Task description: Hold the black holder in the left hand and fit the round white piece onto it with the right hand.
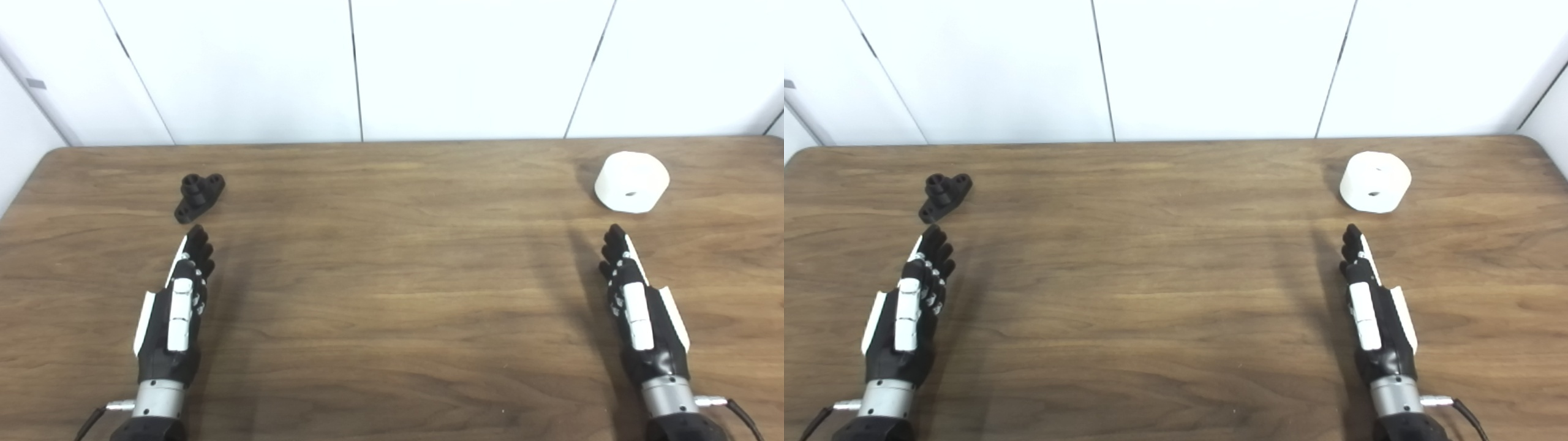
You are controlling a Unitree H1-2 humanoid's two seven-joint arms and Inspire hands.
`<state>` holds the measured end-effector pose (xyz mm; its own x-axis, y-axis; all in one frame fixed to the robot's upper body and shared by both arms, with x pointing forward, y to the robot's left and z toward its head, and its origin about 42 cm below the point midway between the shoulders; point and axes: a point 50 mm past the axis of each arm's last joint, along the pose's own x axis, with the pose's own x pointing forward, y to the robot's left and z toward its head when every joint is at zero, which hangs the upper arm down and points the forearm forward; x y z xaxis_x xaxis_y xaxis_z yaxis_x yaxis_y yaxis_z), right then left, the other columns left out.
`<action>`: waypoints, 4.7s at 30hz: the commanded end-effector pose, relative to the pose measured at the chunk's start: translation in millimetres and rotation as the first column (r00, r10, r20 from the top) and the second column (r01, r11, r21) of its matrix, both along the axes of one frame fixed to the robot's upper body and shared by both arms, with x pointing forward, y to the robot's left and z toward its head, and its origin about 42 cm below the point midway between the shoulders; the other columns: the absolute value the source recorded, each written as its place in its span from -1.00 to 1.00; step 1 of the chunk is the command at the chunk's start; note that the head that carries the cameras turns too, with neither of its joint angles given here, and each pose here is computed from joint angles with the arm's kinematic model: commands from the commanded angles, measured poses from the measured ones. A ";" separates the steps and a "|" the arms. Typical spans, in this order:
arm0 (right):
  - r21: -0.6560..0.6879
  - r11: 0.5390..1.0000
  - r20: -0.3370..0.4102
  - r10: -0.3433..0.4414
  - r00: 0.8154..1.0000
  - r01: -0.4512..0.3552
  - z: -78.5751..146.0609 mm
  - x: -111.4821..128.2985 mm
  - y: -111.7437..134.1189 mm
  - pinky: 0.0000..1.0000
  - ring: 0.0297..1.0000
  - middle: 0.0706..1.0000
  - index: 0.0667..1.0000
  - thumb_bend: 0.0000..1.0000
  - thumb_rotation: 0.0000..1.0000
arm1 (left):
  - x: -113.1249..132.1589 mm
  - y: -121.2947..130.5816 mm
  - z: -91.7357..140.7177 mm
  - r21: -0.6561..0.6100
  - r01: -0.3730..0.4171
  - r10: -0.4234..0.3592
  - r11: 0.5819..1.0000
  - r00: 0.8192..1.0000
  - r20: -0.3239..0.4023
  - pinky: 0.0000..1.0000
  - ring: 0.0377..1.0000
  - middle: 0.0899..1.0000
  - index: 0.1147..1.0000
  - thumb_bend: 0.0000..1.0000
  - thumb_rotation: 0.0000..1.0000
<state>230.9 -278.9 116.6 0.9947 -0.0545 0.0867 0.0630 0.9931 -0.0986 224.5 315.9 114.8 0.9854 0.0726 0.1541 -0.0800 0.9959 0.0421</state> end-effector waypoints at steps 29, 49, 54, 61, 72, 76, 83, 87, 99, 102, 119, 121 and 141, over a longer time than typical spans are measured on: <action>-0.023 1.000 0.004 0.019 1.000 -0.018 -2.9 -9.1 -16.0 1.00 1.00 0.97 1.00 0.24 1.00 | -19.4 -20.7 5.9 0.045 -0.022 0.023 0.999 0.999 -0.028 0.99 1.00 1.00 0.95 0.20 0.91; 0.012 0.999 -0.016 0.034 0.999 -0.034 -5.3 -5.2 -23.9 1.00 1.00 1.00 1.00 0.31 1.00 | -16.3 -35.4 -8.6 0.042 -0.024 0.025 0.999 0.999 -0.037 1.00 1.00 1.00 0.93 0.16 0.91; 0.014 0.999 -0.011 0.044 0.999 -0.044 -7.6 -3.4 -21.6 1.00 1.00 1.00 1.00 0.22 1.00 | -15.3 -35.8 -9.8 0.086 -0.016 0.020 0.996 0.999 -0.044 0.98 1.00 1.00 0.92 0.11 0.91; 0.014 0.999 -0.026 0.052 0.998 -0.051 -12.3 -5.2 -23.8 1.00 1.00 1.00 1.00 0.34 1.00 | -17.8 -38.8 -7.8 0.112 -0.035 0.041 0.993 0.998 -0.048 0.97 1.00 1.00 0.93 0.18 0.62; 0.027 0.999 -0.034 0.021 0.999 -0.020 -11.1 -7.4 -24.4 1.00 1.00 1.00 1.00 0.27 1.00 | -16.2 -33.8 39.4 0.274 -0.139 0.141 0.952 0.990 0.014 0.82 0.92 0.91 0.90 0.29 0.14; 0.027 0.999 -0.043 0.019 0.999 -0.018 -14.7 -7.4 -24.9 1.00 1.00 1.00 1.00 0.32 1.00 | -12.5 -25.8 46.3 0.297 -0.172 0.174 0.939 0.984 0.018 0.93 0.98 0.89 0.87 0.24 0.12; 0.028 0.999 -0.043 0.016 0.999 -0.015 -19.9 -4.5 -26.6 1.00 1.00 1.00 1.00 0.25 1.00 | -7.6 -23.6 44.5 0.294 -0.164 0.164 0.942 0.986 0.025 0.86 0.97 0.92 0.89 0.22 0.11; 0.031 0.999 -0.046 0.017 0.999 -0.015 -22.7 -3.0 -28.3 1.00 1.00 1.00 1.00 0.26 1.00 | -1.2 -26.2 44.4 0.302 -0.175 0.174 0.937 0.984 0.032 0.86 0.97 0.91 0.88 0.25 0.11; 0.032 0.999 -0.041 0.018 0.999 -0.017 -25.7 -0.7 -29.5 1.00 1.00 1.00 1.00 0.31 1.00 | 37.0 0.7 71.9 0.486 -0.321 0.323 0.813 0.943 0.082 0.78 0.91 0.94 0.87 0.57 -0.05; 0.033 0.999 -0.043 0.015 0.999 -0.014 -25.4 -1.7 -29.8 1.00 1.00 1.00 1.00 0.34 1.00 | 51.0 12.3 82.8 0.557 -0.366 0.370 0.746 0.923 0.111 0.77 0.86 0.86 0.82 0.63 -0.08; 0.024 1.000 -0.049 0.010 0.999 -0.009 -21.4 -6.3 -28.3 1.00 1.00 1.00 1.00 0.33 1.00 | 116.2 72.3 96.8 0.735 -0.428 0.432 0.526 0.879 0.202 0.74 0.87 0.78 0.69 0.77 -0.06; 0.022 1.000 -0.045 0.009 0.999 -0.008 -20.3 -7.0 -27.8 1.00 1.00 1.00 1.00 0.34 1.00 | 124.0 77.8 95.7 0.770 -0.416 0.450 0.484 0.873 0.188 0.80 0.87 0.78 0.67 0.79 -0.01; 0.009 1.000 -0.032 0.004 0.999 -0.004 -17.9 -11.6 -27.1 1.00 1.00 1.00 1.00 0.30 1.00 | 162.5 86.0 73.0 0.840 -0.271 0.516 0.471 0.856 -0.013 1.00 0.93 0.84 0.56 0.99 -0.01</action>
<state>232.4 -308.6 113.0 0.9957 -0.0314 0.0872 0.0411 0.9929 -0.1120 371.6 397.5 157.5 0.8886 0.4578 0.0280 -0.2482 0.4288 0.8686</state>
